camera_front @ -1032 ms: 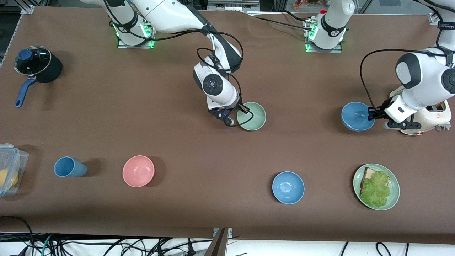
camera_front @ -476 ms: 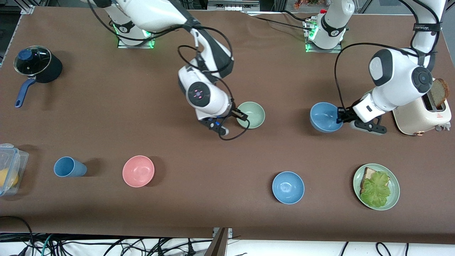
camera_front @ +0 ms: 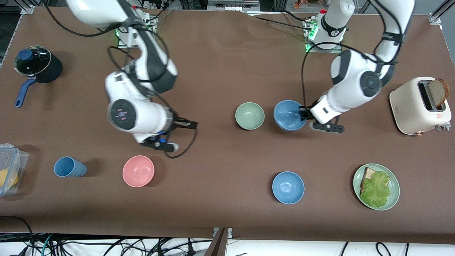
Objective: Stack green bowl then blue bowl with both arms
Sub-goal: 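Lower the blue bowl into the green bowl while the right gripper withdraws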
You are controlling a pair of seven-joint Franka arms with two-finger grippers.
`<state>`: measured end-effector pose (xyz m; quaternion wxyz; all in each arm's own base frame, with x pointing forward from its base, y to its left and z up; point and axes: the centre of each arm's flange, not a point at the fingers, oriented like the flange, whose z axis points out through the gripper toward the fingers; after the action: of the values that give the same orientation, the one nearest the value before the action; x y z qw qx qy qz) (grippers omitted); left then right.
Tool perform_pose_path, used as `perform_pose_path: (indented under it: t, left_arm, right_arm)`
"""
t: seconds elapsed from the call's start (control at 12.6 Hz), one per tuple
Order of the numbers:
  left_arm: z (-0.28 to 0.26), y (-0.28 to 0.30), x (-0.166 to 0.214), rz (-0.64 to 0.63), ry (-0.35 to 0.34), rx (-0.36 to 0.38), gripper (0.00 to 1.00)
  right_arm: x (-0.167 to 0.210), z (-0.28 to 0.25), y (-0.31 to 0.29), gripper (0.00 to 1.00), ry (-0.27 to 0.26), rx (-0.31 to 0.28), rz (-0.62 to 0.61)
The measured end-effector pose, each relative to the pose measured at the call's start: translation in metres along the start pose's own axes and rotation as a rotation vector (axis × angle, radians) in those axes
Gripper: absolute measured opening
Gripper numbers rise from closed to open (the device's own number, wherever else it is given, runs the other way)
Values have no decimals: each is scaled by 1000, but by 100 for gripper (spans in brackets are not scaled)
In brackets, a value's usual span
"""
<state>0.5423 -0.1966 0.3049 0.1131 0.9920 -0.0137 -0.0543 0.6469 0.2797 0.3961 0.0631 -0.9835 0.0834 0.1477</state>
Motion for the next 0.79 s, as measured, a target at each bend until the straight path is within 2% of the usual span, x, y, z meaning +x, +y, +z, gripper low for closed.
perform_pose_path:
  t: [0.16,0.32,0.48,0.63,0.79]
  left_arm:
    - [22,40,2,-44,-24,2,8]
    - [41,71,6,-67,-42,-9,8]
    - [55,88,9,-113,-67,-53,8]
    - [64,95,8,-131,-82,-57,8]
    - [70,97,6,-136,-94,-51,8]
  right_arm:
    - [27,-27,78,100,-30,-3,-64]
    - [44,-51,155,100,-49,3,-77]
    - [49,-73,207,100,-37,-2,-57]
    - [44,-99,235,100,0,-6,-38]
    - [34,-129,264,100,38,3,-74]
